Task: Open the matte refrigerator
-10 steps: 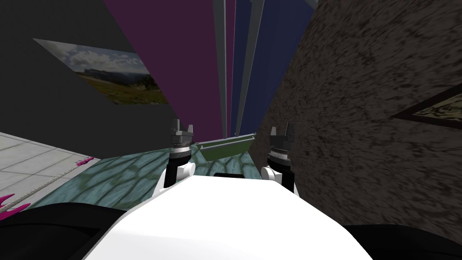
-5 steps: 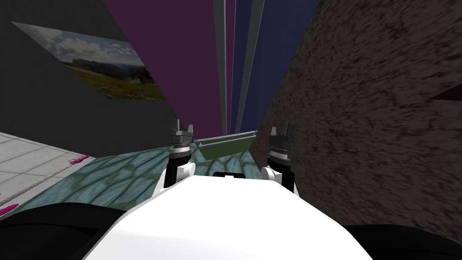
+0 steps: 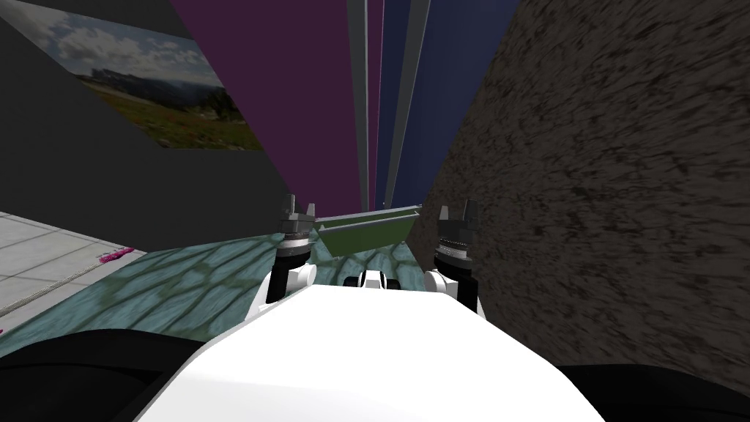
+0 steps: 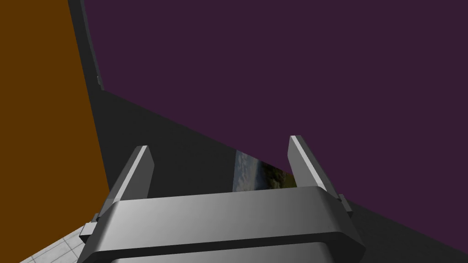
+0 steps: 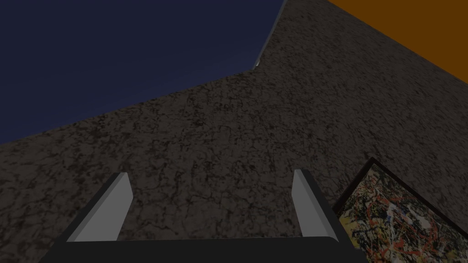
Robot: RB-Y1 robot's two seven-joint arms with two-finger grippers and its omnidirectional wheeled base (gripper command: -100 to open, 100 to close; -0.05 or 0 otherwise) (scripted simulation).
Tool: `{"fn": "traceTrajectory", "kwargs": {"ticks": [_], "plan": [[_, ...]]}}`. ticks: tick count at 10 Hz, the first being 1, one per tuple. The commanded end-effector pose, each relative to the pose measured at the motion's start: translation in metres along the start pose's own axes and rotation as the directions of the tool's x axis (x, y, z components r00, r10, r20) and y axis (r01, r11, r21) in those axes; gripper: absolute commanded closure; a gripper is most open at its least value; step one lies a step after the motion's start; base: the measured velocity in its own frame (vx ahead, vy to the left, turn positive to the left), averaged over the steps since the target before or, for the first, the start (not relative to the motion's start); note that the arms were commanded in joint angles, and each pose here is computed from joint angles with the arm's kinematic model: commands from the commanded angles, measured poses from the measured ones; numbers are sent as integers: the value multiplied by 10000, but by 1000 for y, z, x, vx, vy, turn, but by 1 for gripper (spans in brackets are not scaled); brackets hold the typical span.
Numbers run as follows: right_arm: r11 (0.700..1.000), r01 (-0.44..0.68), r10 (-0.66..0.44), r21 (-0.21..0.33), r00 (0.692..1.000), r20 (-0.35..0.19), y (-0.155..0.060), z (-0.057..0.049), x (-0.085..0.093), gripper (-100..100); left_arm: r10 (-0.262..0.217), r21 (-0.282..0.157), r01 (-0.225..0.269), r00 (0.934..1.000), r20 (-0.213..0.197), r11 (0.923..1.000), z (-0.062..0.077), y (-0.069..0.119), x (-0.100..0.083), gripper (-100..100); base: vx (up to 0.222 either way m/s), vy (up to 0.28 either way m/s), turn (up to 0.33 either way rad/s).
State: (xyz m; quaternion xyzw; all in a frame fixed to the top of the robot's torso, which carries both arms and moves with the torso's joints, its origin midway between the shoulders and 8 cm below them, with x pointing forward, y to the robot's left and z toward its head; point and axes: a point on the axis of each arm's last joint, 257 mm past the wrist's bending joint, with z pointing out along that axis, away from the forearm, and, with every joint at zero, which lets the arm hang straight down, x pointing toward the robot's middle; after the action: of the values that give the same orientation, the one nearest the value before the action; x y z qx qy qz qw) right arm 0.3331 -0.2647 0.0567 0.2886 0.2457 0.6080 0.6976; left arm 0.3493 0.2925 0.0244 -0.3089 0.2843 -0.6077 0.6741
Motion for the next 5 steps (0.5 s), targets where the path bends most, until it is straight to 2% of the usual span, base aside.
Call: {"fn": "traceTrajectory", "kwargs": {"ticks": [1,3,5], "plan": [[10000,0,0,1,10000,0,0,0,0,0,234,-197,-243,9986,-466,9995,-5,18,1,-100,-4,29,55],[10000,0,0,1,10000,0,0,0,0,0,384,-258,-403,9968,-707,9989,-9,33,0,-100,-9,34,65],[10000,0,0,1,10000,0,0,0,0,0,450,-450,-485,9960,-769,9978,-14,48,-3,-100,-1,30,33]]}}
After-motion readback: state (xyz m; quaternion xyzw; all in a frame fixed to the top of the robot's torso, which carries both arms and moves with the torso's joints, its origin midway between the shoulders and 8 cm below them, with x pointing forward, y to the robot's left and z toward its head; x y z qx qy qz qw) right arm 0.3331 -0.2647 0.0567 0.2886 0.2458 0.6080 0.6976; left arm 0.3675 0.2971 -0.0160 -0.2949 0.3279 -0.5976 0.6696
